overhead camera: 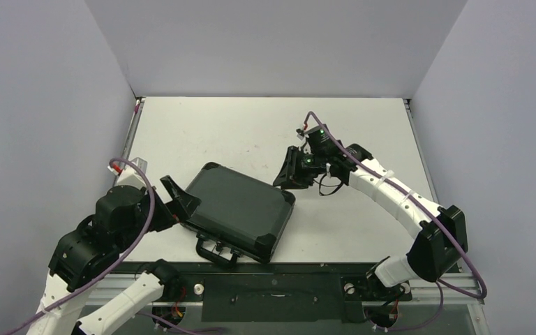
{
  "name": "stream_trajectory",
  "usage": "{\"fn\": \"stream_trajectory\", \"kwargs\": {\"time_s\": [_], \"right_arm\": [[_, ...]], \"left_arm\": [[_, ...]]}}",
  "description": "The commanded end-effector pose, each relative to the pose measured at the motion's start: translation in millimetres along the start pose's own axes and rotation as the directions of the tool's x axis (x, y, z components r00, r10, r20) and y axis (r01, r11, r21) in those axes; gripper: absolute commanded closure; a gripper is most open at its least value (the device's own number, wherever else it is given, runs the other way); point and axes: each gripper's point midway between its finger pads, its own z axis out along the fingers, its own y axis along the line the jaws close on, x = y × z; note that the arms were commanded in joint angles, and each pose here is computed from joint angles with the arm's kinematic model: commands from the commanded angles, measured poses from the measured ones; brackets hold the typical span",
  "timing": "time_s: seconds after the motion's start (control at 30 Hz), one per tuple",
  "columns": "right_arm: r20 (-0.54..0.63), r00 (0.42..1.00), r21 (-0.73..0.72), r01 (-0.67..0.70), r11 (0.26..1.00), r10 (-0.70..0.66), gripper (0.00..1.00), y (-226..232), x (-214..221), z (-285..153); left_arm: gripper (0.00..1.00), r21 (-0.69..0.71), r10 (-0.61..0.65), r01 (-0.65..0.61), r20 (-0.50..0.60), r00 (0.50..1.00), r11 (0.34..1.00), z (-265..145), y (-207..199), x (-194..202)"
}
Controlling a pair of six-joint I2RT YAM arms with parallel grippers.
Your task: Pack up texas hold em set
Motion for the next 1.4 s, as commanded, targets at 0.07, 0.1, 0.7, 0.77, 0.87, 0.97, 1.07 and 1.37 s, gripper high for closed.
{"fn": "stream_trajectory", "kwargs": {"time_s": [0.07, 0.1, 0.7, 0.77, 0.87, 0.97, 1.07, 1.37], "right_arm": [[0.069, 0.994, -0.035, 0.082, 0.996, -0.079, 0.68, 26, 7, -7], [0.071, 0.994, -0.034, 0.088, 0.996, -0.085, 0.67, 28, 9, -8], [0.115, 0.988, 0.099, 0.095, 0.991, -0.106, 0.54, 76, 63, 9], [0.112, 0.99, 0.108, 0.078, 0.991, -0.09, 0.54, 86, 70, 11], [0.118, 0.988, 0.094, 0.089, 0.992, -0.1, 0.54, 112, 73, 5], [0.114, 0.983, 0.148, 0.127, 0.981, -0.145, 0.54, 114, 74, 8], [0.097, 0.981, 0.137, 0.153, 0.979, -0.167, 0.54, 121, 75, 12], [-0.058, 0.966, 0.13, 0.257, 0.958, -0.251, 0.55, 112, 85, 38]], "left_arm": [[0.12, -0.056, -0.086, 0.085, -0.02, 0.996, 0.995, -13, 26, 19], [0.12, -0.076, -0.091, 0.088, -0.038, 0.995, 0.993, -12, 33, 26], [0.18, -0.159, -0.208, 0.179, -0.186, 0.96, 0.971, -31, 79, 90], [0.18, -0.155, -0.225, 0.196, -0.208, 0.952, 0.968, -38, 81, 96], [0.19, -0.152, -0.252, 0.221, -0.232, 0.94, 0.963, -43, 83, 104], [0.21, -0.171, -0.262, 0.223, -0.261, 0.929, 0.96, -41, 88, 114], [0.21, -0.234, -0.267, 0.198, -0.313, 0.912, 0.952, -39, 96, 127], [0.2, -0.302, -0.28, 0.19, -0.287, 0.916, 0.934, -25, 100, 123]]}}
